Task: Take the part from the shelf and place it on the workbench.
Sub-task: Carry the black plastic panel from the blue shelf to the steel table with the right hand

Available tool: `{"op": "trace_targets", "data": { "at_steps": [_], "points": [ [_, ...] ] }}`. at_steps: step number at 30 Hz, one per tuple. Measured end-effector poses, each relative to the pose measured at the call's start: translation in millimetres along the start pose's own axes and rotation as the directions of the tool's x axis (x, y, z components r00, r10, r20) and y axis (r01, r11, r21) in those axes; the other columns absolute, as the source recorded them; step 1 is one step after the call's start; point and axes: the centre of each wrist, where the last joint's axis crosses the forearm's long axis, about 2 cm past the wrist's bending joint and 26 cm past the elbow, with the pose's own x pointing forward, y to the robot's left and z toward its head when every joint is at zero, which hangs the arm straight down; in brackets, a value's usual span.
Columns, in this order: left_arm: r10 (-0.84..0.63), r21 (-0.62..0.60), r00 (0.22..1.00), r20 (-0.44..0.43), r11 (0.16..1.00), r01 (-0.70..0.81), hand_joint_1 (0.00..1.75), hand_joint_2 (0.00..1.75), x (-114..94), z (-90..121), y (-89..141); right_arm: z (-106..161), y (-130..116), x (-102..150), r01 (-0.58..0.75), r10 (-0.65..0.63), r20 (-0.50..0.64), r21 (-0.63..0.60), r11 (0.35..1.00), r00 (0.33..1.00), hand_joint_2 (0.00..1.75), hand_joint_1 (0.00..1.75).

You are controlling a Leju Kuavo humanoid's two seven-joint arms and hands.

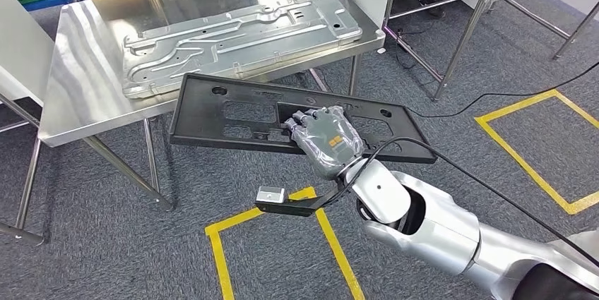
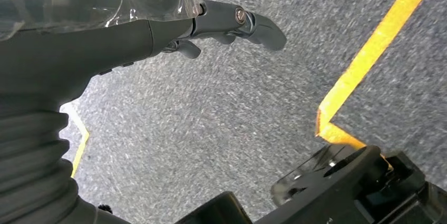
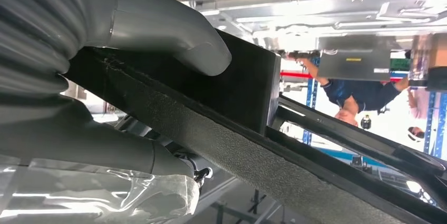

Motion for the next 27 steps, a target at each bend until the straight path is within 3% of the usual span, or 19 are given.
{"op": "trace_targets", "data": {
  "at_steps": [27],
  "points": [
    [-0.002, 0.002, 1.000, -0.004, 1.000, 0.002, 0.00, 1.75, -3.0, 0.1, -0.2, 1.2, -0.3, -0.5, 0.000, 0.000, -0.004, 0.003, 1.000, 1.000, 1.75, 1.75]
  ]
}}
